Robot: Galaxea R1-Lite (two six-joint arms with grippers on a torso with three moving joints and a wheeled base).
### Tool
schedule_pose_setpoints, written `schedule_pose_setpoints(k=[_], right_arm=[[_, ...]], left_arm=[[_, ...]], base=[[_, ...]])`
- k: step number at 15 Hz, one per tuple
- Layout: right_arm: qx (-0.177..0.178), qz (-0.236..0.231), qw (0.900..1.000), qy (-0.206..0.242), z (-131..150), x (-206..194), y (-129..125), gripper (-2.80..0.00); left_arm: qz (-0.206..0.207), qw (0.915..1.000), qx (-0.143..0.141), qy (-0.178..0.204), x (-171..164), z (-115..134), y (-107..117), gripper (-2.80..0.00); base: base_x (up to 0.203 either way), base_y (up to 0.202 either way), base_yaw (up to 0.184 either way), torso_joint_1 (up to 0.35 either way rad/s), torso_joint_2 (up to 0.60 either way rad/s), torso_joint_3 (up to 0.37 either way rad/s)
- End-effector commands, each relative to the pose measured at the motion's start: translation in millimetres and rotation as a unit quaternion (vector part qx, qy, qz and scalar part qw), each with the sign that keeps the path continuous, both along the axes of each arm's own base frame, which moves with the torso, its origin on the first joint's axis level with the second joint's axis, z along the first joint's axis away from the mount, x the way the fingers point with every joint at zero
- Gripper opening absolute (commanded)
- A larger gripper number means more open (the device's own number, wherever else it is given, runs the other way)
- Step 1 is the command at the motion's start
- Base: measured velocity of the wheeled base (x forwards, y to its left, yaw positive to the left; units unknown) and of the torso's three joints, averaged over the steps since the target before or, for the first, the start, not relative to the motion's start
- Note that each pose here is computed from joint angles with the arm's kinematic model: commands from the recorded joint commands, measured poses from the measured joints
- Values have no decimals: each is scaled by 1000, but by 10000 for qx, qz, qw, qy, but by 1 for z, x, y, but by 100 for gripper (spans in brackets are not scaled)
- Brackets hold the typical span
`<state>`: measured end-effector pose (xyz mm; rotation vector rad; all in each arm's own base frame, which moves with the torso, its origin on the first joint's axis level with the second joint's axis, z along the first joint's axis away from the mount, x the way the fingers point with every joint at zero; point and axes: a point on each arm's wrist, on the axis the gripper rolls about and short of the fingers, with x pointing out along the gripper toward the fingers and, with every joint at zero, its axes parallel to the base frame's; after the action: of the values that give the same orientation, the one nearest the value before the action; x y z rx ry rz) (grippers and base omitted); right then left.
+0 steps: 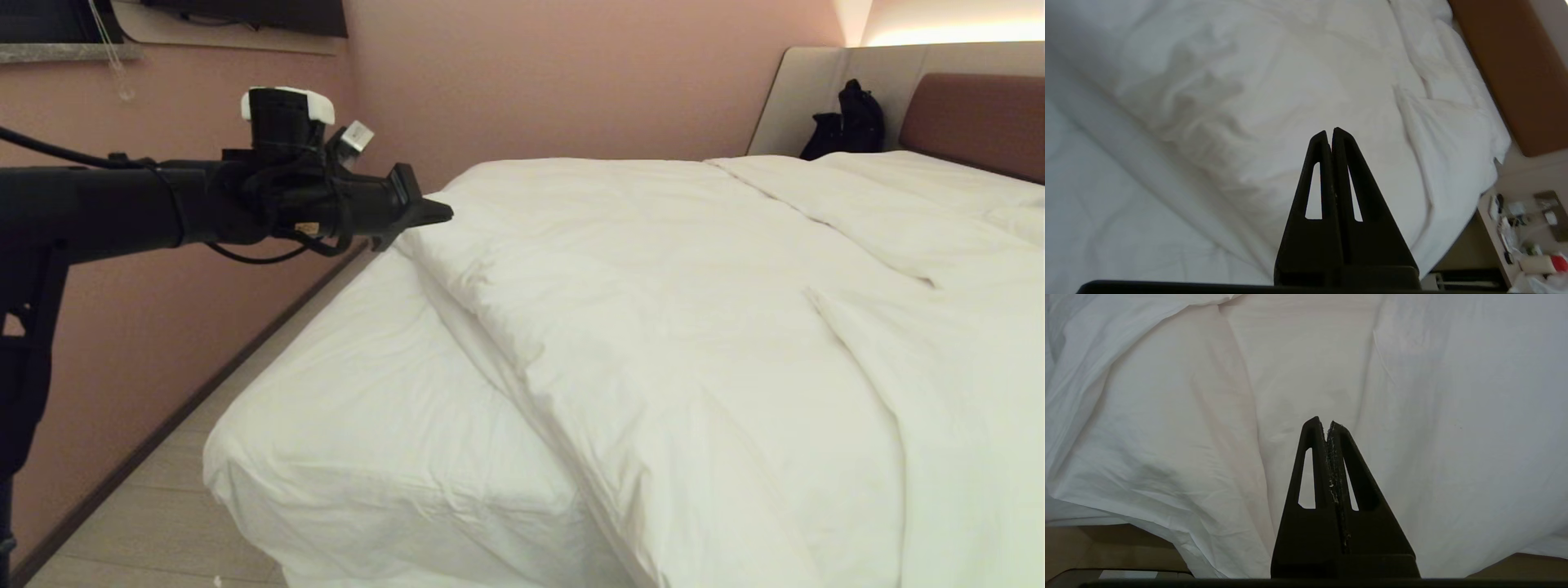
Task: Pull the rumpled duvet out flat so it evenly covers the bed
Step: Hold the folded corner of the quilt
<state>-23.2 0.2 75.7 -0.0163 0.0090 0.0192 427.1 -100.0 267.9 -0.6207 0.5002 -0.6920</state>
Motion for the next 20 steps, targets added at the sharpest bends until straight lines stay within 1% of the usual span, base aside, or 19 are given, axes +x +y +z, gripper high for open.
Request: schedule_pose_setpoints(k=[1,2,3,4,5,6,8,9,13,14,15,16,18,19,20], right_arm=[[-2,4,10000,8,0,0,0,-280],[-2,4,10000,8,0,0,0,-280],[-2,4,10000,8,0,0,0,-280],[-2,4,10000,8,0,0,0,-280],[-2,4,10000,8,0,0,0,-280],[-2,4,10000,8,0,0,0,-280],[-2,4,10000,8,0,0,0,-280],[-2,4,10000,8,0,0,0,-280],[-2,4,10000,8,0,0,0,-280],[-2,4,10000,8,0,0,0,-280],[-2,4,10000,8,0,0,0,-280],[-2,4,10000,8,0,0,0,-280],[-2,4,10000,8,0,0,0,-280],[-2,4,10000,8,0,0,0,-280],[-2,4,10000,8,0,0,0,-280]], left_arm=[[77,9996,53,251,7,-18,-2,-280],[116,9995,55,300,8,-21,-2,-280],[160,9987,37,476,9,-29,-2,-280],[235,9962,-3,844,9,-46,0,-280],[347,9922,-181,1180,9,-54,1,-280],[393,9901,-296,1312,9,-55,2,-280],[408,9887,-351,1400,10,-58,1,-280],[448,9858,-410,1563,12,-64,1,-280],[519,9798,-626,1830,19,-72,-1,-280],[584,9763,-768,1937,24,-74,-1,-58],[633,9739,-879,1997,28,-74,0,0],[668,9722,-937,2042,31,-75,1,0],[686,9697,-949,2146,35,-84,0,0],[690,9696,-949,2148,35,-84,0,0],[735,9670,-932,2254,39,-94,0,0]], base=[[0,0,0,0,0,0],[0,0,0,0,0,0],[0,0,0,0,0,0],[0,0,0,0,0,0],[0,0,0,0,0,0],[0,0,0,0,0,0],[0,0,0,0,0,0],[0,0,0,0,0,0],[0,0,0,0,0,0],[0,0,0,0,0,0],[0,0,0,0,0,0],[0,0,0,0,0,0],[0,0,0,0,0,0],[0,0,0,0,0,0],[0,0,0,0,0,0]])
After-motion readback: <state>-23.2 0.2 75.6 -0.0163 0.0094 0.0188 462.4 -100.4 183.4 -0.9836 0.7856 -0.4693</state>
